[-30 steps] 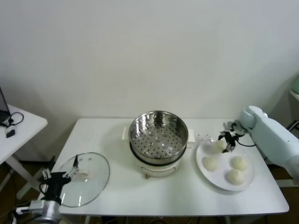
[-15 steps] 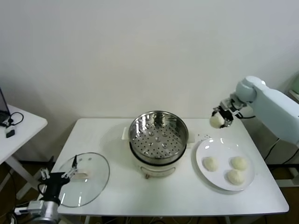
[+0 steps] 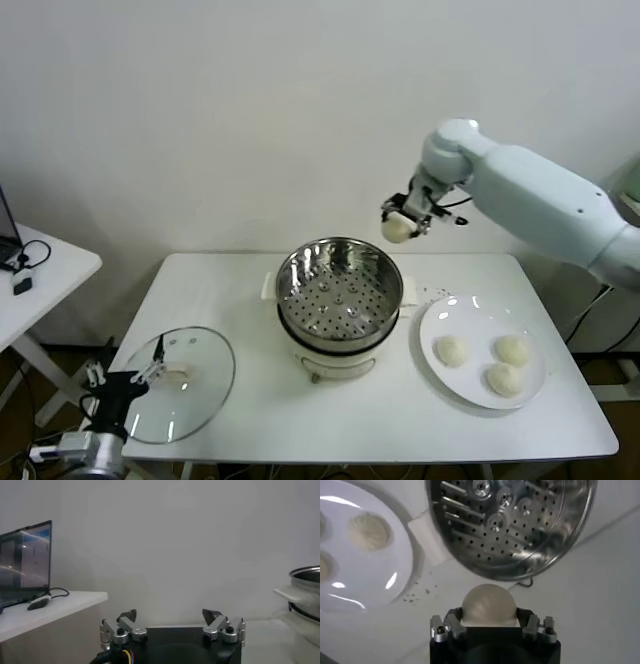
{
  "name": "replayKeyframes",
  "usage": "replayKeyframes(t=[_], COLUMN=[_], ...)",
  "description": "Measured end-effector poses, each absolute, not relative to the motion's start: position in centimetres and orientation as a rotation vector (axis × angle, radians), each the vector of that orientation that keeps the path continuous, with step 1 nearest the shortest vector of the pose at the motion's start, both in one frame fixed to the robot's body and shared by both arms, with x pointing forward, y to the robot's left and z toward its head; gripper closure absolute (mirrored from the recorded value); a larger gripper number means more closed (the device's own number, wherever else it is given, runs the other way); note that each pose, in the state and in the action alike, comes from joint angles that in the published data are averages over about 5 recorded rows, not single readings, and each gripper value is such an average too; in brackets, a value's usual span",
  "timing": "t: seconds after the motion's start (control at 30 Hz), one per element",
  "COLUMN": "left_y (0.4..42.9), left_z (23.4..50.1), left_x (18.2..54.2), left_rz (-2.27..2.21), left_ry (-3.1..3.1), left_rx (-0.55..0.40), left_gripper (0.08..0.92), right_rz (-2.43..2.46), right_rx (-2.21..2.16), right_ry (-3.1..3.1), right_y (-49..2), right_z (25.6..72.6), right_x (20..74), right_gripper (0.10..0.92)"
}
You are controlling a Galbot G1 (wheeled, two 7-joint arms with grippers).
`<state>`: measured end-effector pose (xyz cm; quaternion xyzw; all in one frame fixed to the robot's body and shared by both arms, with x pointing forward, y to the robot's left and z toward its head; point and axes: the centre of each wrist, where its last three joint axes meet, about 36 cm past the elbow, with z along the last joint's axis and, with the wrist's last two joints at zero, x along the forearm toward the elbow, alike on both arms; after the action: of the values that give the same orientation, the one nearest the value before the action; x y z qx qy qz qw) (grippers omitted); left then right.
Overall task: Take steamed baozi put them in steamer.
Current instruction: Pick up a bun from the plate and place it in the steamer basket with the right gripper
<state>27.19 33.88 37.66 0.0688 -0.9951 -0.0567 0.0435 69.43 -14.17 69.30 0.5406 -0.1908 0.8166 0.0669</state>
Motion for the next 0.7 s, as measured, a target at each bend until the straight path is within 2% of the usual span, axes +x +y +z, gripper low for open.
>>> replayKeyframes(t=[0.3, 0.7], left_y=[34.2, 34.2], left_z=[37.8, 37.9], left_x=[27.2, 27.2], left_rz=[-0.182, -0.159], left_ry=[-3.042, -3.041], left_rx=[0.209, 0.214], left_gripper=[0.177, 0.177], right_rz=[2.559, 2.556], right_rx=[1.684, 1.711], right_ry=[-0.353, -0.229], right_y=[-7.0, -4.6], right_z=[65.8, 61.5], right_x=[68.5, 68.0], right_gripper=[0.310, 0.310])
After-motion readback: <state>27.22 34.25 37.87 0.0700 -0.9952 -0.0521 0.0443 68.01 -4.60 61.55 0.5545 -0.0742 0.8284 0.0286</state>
